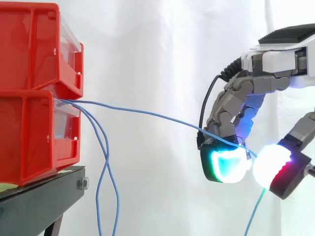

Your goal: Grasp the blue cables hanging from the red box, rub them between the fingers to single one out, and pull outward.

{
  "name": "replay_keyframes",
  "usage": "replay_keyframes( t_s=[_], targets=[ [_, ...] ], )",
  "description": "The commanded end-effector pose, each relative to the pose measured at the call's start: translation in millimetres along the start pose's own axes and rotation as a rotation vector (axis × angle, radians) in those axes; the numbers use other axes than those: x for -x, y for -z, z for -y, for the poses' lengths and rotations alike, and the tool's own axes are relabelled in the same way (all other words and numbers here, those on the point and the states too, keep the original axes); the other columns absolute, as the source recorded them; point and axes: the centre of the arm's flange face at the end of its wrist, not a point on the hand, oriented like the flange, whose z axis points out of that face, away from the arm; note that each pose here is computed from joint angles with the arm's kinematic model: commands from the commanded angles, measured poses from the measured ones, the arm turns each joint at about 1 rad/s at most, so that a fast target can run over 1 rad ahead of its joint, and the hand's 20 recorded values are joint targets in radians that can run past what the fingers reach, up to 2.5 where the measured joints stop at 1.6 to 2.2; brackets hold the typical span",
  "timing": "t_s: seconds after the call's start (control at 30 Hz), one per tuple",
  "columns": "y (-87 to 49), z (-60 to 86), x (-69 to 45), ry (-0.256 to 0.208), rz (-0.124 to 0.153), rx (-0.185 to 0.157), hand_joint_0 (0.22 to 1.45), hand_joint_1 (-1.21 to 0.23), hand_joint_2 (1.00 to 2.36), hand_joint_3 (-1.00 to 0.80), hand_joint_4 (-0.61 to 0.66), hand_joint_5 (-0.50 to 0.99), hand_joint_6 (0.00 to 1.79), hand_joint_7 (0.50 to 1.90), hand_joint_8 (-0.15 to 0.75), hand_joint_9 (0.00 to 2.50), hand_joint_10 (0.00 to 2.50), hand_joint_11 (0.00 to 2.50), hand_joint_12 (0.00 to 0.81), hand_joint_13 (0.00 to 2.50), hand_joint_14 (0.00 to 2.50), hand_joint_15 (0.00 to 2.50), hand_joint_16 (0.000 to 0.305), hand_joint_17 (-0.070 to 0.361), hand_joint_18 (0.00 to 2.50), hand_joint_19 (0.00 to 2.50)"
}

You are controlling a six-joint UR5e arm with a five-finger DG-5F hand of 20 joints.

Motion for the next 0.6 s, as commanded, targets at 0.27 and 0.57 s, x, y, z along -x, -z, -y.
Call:
replay_keyframes(
  t_s=[0.27,0.57],
  targets=[
    [0.0,4.7,-1.2,-1.334,0.020,-0.048,0.56,-0.61,1.00,-0.44,0.21,-0.11,0.79,0.82,0.387,1.07,0.02,0.73,0.403,0.69,0.01,0.37,0.052,0.117,0.68,0.42],
    [1.8,2.7,-3.8,-1.552,0.012,-0.102,0.58,-0.48,1.00,-0.49,0.26,-0.06,0.69,1.02,0.374,1.20,0.02,0.69,0.388,0.73,0.01,0.37,0.050,0.113,0.71,0.43]
  ],
)
